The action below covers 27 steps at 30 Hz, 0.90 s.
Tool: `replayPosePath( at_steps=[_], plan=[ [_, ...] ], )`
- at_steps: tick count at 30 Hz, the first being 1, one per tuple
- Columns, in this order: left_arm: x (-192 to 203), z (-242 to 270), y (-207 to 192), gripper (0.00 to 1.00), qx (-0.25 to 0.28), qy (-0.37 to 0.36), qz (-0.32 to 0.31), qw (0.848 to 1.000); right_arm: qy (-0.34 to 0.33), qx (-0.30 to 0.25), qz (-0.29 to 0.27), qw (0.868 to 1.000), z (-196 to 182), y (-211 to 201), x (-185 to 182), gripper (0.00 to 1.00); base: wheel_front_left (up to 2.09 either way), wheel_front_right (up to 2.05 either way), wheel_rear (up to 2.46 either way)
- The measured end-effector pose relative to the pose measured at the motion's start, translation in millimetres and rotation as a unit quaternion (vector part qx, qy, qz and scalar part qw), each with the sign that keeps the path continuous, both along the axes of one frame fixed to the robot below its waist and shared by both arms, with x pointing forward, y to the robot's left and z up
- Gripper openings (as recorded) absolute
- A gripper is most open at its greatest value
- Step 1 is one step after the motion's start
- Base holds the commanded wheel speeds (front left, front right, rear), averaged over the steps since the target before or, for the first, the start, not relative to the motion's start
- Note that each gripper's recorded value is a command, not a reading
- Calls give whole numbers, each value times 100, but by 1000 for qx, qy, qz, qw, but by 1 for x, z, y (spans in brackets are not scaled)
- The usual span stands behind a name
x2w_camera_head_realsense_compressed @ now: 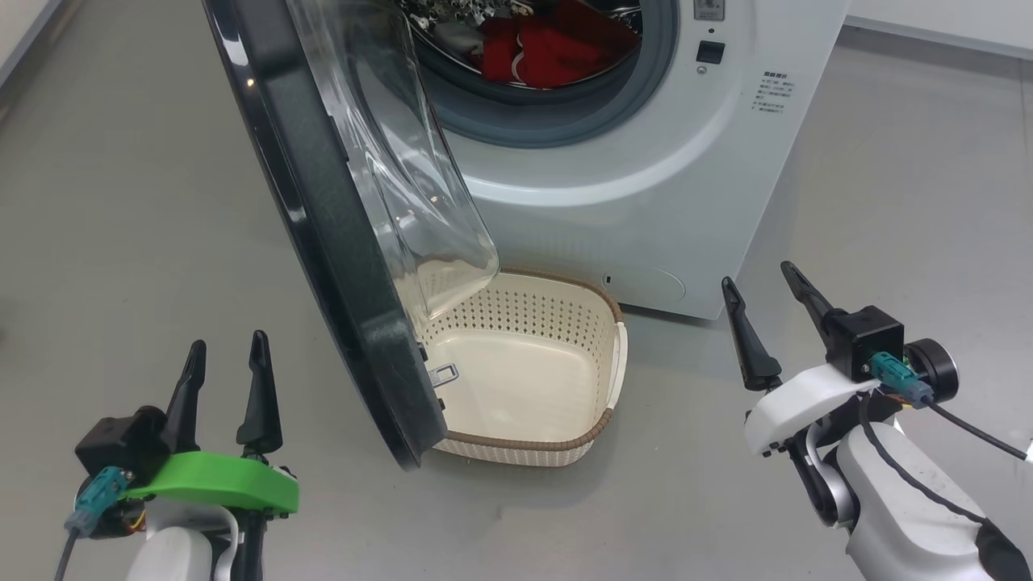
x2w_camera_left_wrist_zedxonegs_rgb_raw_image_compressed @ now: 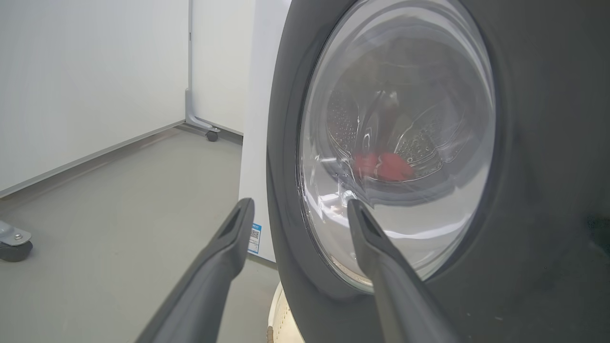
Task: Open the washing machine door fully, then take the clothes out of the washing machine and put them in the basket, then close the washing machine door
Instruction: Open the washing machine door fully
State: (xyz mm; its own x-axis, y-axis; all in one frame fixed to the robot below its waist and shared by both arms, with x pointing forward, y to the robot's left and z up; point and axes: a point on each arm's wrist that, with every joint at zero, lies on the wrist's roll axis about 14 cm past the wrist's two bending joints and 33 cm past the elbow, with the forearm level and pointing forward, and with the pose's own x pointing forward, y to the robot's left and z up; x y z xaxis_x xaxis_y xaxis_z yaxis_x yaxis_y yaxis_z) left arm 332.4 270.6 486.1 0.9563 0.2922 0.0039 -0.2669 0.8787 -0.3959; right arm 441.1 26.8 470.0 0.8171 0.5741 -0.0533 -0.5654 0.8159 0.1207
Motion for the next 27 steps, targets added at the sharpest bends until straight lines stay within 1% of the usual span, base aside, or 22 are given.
replayPosePath(
  at_steps=[17, 18, 19, 20, 24, 27],
  plan=[
    [0, -3, -2, 100, -1, 4, -3, 1000, 0, -4, -21, 1000, -3, -6, 1, 100, 0, 0, 0],
    [0, -3, -3, 79, -1, 4, -3, 1000, 0, -3, -22, 1000, -3, -6, 1, 100, 0, 0, 0],
    [0, -3, -3, 18, -1, 4, -4, 1000, 0, -2, -23, 1000, -3, -6, 1, 100, 0, 0, 0],
    [1, -3, -4, 0, -1, 4, -6, 1000, -1, -1, -24, 1000, -2, -6, 2, 100, 0, 0, 0],
    [2, 0, -6, 0, 0, -1, -10, 1000, -2, 0, -28, 1000, -1, -7, 3, 100, 0, 0, 0],
    [3, 17, 0, 0, 11, -25, -2, 1000, -3, 3, -31, 1000, 1, -8, 4, 100, 0, 0, 0]
  ],
)
